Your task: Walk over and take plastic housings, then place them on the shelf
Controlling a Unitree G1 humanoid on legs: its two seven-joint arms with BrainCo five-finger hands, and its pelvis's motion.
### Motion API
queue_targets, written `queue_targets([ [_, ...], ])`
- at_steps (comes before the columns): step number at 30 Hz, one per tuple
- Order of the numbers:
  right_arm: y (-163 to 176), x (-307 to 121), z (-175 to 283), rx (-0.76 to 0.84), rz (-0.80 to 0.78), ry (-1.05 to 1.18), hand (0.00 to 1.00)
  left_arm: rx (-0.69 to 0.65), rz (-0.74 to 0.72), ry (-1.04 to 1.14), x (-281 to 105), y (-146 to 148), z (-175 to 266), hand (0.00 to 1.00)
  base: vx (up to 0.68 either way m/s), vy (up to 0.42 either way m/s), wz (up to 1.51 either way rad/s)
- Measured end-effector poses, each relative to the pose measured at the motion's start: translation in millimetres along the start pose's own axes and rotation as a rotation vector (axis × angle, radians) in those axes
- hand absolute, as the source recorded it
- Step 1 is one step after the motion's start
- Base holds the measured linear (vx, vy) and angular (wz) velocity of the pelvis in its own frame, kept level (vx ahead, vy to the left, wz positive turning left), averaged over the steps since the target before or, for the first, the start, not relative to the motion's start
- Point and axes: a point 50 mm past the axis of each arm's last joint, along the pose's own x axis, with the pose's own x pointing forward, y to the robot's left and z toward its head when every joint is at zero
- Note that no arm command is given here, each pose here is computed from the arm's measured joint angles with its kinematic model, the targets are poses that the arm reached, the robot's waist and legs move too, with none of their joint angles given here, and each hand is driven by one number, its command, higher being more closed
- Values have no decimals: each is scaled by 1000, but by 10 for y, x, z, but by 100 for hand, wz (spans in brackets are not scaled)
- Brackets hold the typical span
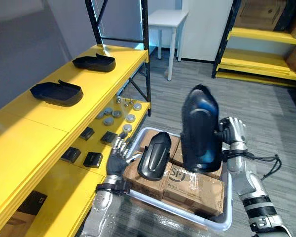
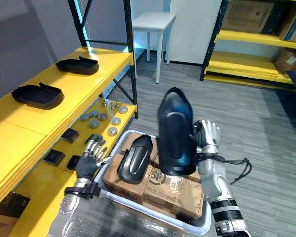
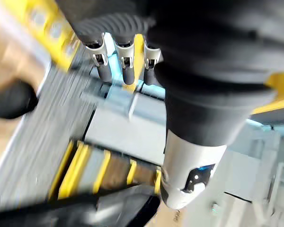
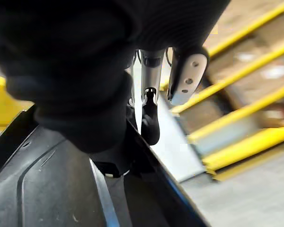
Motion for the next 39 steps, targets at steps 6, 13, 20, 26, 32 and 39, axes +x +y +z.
queue_targets([
  [6, 201, -66, 280, 42, 57, -101, 100, 2, -9, 117, -35, 68, -195, 0, -33, -23, -4],
  [13, 318, -178, 774, 142, 91, -277, 100, 10, -32, 201, 31, 21, -359, 0, -29, -23, -8],
  [20, 499, -288, 1032, 239, 156, -323, 100, -48, -69, 230, 91, -145, -425, 0, -7, -16, -2],
  [26, 543, -340, 1014, 263, 166, -301, 100, -71, 34, 216, 149, -132, -419, 100, -14, -7, -4],
  [32, 697, -579, 901, 347, 225, -217, 100, -103, 282, 60, 258, -12, -212, 100, 0, 0, 0],
  [39, 726, -626, 909, 386, 231, -203, 100, -78, 313, 44, 251, 0, -202, 100, 1, -7, 19],
])
